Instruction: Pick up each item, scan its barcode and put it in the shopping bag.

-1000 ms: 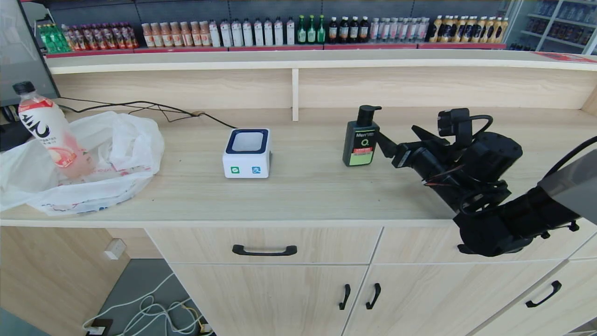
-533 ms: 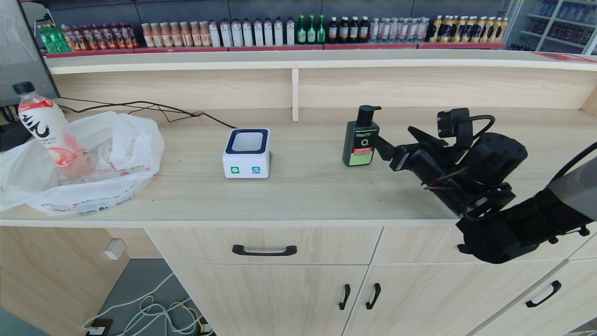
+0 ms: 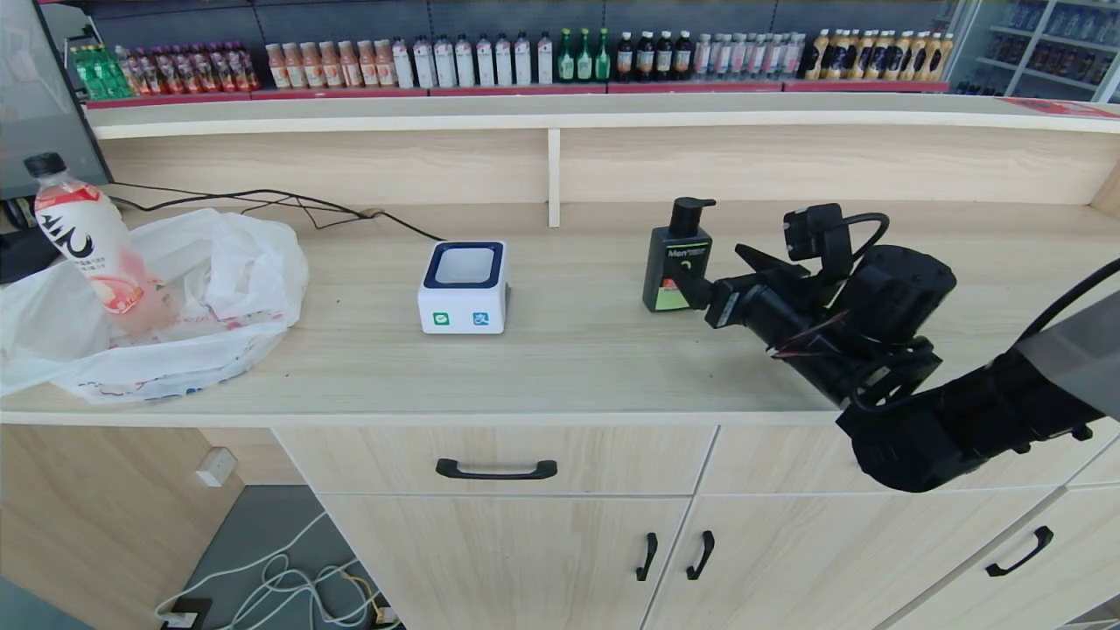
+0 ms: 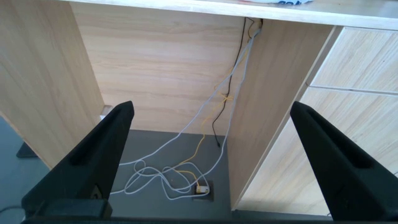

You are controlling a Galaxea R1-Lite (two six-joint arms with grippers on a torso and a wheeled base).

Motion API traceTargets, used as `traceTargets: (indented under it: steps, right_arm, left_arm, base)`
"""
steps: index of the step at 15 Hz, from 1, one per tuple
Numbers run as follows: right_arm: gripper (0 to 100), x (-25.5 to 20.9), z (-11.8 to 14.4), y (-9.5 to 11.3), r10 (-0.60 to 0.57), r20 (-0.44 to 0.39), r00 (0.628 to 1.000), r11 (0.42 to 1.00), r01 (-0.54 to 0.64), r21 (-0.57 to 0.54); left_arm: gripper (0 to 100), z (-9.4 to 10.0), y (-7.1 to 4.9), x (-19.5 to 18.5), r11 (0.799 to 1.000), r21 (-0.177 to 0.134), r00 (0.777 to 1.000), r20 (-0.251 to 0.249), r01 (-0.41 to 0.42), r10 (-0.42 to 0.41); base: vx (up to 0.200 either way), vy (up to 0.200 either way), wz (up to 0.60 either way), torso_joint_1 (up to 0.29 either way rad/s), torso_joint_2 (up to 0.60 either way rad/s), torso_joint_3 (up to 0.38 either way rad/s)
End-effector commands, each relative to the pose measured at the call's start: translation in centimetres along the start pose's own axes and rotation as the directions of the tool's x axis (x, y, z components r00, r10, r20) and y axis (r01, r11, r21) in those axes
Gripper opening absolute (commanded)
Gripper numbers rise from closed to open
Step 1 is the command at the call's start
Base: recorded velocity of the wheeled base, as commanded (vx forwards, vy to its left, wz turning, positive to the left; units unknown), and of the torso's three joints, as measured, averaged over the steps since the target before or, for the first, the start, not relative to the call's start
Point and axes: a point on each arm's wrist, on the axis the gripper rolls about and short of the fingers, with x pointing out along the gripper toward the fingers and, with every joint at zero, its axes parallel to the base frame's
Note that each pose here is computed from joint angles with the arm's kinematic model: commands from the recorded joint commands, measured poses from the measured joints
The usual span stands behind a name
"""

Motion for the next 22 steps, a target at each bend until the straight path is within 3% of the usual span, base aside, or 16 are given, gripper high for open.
traceTargets:
  steps: [1, 2, 5, 8, 9, 10, 11, 13, 15, 17, 22]
  right_arm:
    - [0, 0.0, 4.2, -3.4, -0.080, 0.021, 0.997, 0.996, 0.079, 0.048]
    - [0, -0.4, 5.2, -4.6, -0.115, 0.006, 0.993, 0.990, 0.114, 0.079]
    - [0, -2.0, 8.6, -6.4, -0.222, -0.073, 0.972, 0.918, 0.234, 0.319]
    - [0, -5.1, 10.6, -5.9, -0.343, -0.246, 0.907, 0.728, 0.422, 0.541]
    - [0, -6.0, 11.1, -5.6, -0.370, -0.330, 0.868, 0.642, 0.496, 0.585]
    - [0, -6.4, 11.1, -5.2, -0.375, -0.377, 0.847, 0.591, 0.531, 0.607]
    - [0, -7.4, 10.9, -4.2, -0.391, -0.497, 0.775, 0.444, 0.632, 0.636]
    - [0, -8.4, 10.5, -3.1, -0.421, -0.649, 0.634, 0.292, 0.772, 0.564]
    - [0, -8.8, 10.7, -2.3, -0.432, -0.662, 0.612, 0.273, 0.789, 0.551]
    - [0, -9.2, 10.2, -0.9, -0.405, -0.679, 0.612, 0.287, 0.790, 0.541]
    - [0, -9.0, 10.0, -0.7, -0.413, -0.662, 0.626, 0.317, 0.780, 0.540]
  left_arm:
    - [100, 0.0, 0.0, 0.0, 1.000, -0.001, 1.000, 0.000, 0.000, 0.000]
    - [100, 0.0, 0.0, 0.0, 1.000, -0.001, 1.000, 0.000, 0.000, 0.000]
    - [100, 0.0, 0.0, 0.0, 1.000, -0.001, 1.000, 0.000, 0.000, 0.000]
    - [100, 0.0, 0.0, 0.0, 1.000, -0.001, 1.000, 0.000, 0.000, 0.000]
    - [100, 0.0, 0.0, 0.0, 1.000, -0.001, 1.000, 0.000, 0.000, 0.000]
    - [100, 0.0, 0.0, 0.0, 1.000, -0.001, 1.000, 0.000, 0.000, 0.000]
    - [100, 0.0, 0.0, 0.0, 1.000, -0.001, 1.000, 0.000, 0.000, 0.000]
    - [100, 0.0, 0.0, 0.0, 1.000, -0.001, 1.000, 0.000, 0.000, 0.000]
    - [100, 0.0, 0.0, 0.0, 1.000, -0.001, 1.000, 0.000, 0.000, 0.000]
    - [100, 0.0, 0.0, 0.0, 1.000, -0.002, 1.000, 0.000, 0.000, 0.000]
    - [100, 0.0, 0.0, 0.0, 1.000, -0.004, 1.000, 0.000, 0.000, 0.000]
  base:
    - [0.000, 0.000, 0.00, 0.000, 0.00, 0.000]
    - [0.000, 0.000, 0.00, 0.000, 0.00, 0.000]
    - [0.000, 0.000, 0.00, 0.000, 0.00, 0.000]
    - [0.000, 0.000, 0.00, 0.000, 0.00, 0.000]
    - [0.000, 0.000, 0.00, 0.000, 0.00, 0.000]
    - [0.000, 0.000, 0.00, 0.000, 0.00, 0.000]
    - [0.000, 0.000, 0.00, 0.000, 0.00, 0.000]
    - [0.000, 0.000, 0.00, 0.000, 0.00, 0.000]
    - [0.000, 0.000, 0.00, 0.000, 0.00, 0.000]
    - [0.000, 0.000, 0.00, 0.000, 0.00, 0.000]
    - [0.000, 0.080, 0.00, -0.012, 0.00, 0.002]
